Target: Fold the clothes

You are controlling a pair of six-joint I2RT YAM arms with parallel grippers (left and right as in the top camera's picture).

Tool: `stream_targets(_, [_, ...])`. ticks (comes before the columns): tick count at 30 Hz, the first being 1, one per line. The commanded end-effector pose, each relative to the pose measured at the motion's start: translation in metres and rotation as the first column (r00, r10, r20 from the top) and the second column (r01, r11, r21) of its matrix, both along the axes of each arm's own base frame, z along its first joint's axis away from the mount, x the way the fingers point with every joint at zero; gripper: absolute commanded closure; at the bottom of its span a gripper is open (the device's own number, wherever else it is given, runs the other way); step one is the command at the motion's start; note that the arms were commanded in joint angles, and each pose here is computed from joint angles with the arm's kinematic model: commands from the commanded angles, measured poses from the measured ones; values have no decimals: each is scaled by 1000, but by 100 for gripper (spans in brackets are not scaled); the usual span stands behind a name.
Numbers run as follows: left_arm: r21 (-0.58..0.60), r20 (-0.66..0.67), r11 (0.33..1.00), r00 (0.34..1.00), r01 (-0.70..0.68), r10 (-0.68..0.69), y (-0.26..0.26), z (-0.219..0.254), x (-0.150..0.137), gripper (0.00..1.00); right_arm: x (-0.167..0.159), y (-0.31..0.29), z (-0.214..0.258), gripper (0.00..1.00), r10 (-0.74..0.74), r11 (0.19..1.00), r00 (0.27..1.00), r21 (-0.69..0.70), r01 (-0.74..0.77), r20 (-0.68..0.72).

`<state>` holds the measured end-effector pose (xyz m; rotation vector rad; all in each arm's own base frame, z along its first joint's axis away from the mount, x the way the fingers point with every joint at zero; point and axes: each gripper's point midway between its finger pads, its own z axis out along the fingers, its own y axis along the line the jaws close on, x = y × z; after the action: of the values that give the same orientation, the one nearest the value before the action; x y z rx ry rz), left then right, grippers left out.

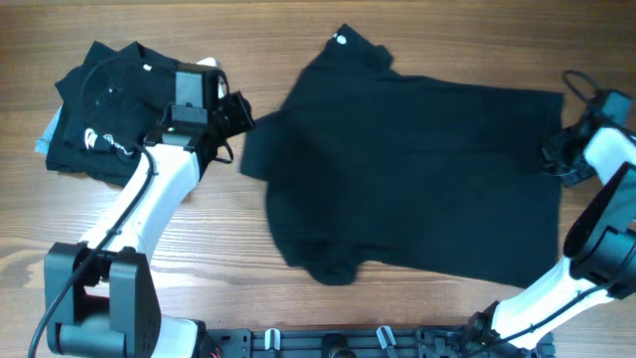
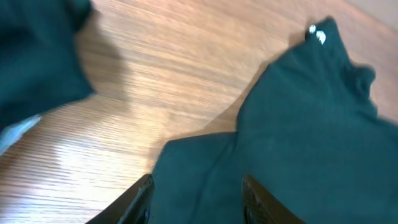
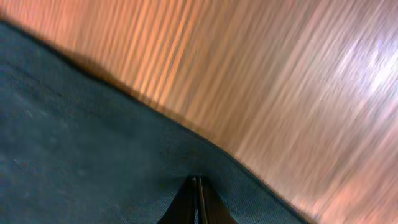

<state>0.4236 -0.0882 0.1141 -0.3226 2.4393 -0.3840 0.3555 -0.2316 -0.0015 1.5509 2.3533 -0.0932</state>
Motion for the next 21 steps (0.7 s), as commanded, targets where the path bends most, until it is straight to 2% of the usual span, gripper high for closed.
stream_targets(1, [21,5,991,991,134,-134,-27,1,-9,53,16,5,-7,69,257,960,963,99,-264,75])
stream_targets(5, [27,-53,986,986,162,-161,-36,-8,-23,54,40,27,48,62,295,932,918,131,-337,264])
stream_targets(9, [84,-38,954,957,288,-286,-59,-27,-17,69,37,55,122,61,287,915,869,153,-373,404])
stream_targets(11, [80,35,926,928,369,-372,-90,-38,-2,75,30,75,155,61,313,899,836,144,-414,450])
stream_targets(13, [93,104,905,900,414,-423,-116,-53,13,79,25,99,176,61,354,878,810,133,-460,467])
stream_targets(16, [98,168,897,882,430,-441,-137,-77,29,75,17,135,191,61,446,828,769,115,-548,457])
stream_targets(19, [99,144,901,890,421,-432,-134,-108,33,76,8,167,185,61,509,779,756,154,-608,411])
stream_targets(21, [127,99,931,930,341,-354,-111,-129,38,81,4,177,177,61,545,762,752,155,-628,371])
